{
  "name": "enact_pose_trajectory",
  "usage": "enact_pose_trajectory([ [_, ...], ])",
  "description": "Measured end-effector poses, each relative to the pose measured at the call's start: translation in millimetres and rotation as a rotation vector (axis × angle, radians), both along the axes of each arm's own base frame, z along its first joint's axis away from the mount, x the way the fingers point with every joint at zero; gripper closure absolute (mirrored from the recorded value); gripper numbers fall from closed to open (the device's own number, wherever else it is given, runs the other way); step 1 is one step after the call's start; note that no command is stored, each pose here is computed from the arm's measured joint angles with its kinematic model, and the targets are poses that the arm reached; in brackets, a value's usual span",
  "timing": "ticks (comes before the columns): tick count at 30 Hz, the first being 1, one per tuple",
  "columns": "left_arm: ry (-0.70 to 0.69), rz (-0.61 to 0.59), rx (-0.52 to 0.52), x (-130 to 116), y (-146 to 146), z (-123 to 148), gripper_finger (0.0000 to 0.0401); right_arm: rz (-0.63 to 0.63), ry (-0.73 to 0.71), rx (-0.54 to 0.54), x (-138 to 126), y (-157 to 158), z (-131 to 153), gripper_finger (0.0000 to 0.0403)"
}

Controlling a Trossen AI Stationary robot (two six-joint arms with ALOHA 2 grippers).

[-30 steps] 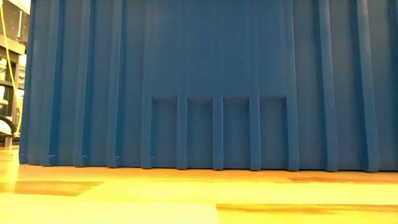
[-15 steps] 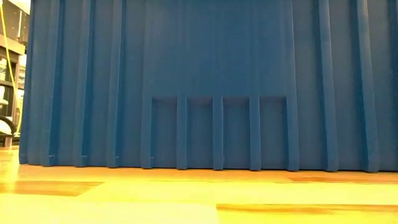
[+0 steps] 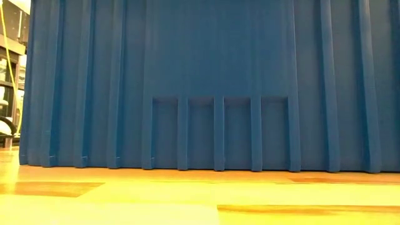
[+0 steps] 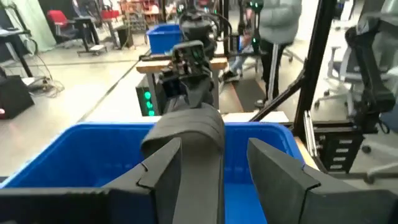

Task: Pick and place slides into bin
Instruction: Put the black slide into the blue container

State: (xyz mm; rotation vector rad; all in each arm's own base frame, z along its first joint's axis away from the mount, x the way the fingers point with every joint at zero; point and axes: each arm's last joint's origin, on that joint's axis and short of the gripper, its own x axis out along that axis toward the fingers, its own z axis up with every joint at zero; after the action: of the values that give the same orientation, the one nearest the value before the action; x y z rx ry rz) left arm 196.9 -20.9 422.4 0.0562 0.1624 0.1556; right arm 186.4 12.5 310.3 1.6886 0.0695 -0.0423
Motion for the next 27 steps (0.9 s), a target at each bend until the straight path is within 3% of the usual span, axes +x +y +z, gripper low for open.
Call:
enact_pose_trajectory([
  [7, -0.13, 0.021, -0.017, -44, 7, -19, 0.0231, -0.064, 0.099, 0.005, 14, 16, -14, 0.0402],
  [12, -0.247, 0.021, -0.04, -69, 11, -41, 0.0233, -0.083, 0.242, -0.026, 35, 30, -8, 0.0402],
  [20, -0.354, 0.017, -0.08, -96, 15, -62, 0.0235, -0.083, 0.429, -0.127, 80, 42, 18, 0.0403],
  [27, -0.365, 0.016, -0.082, -109, 17, -70, 0.0235, -0.071, 0.534, -0.08, 103, 58, 2, 0.0403],
])
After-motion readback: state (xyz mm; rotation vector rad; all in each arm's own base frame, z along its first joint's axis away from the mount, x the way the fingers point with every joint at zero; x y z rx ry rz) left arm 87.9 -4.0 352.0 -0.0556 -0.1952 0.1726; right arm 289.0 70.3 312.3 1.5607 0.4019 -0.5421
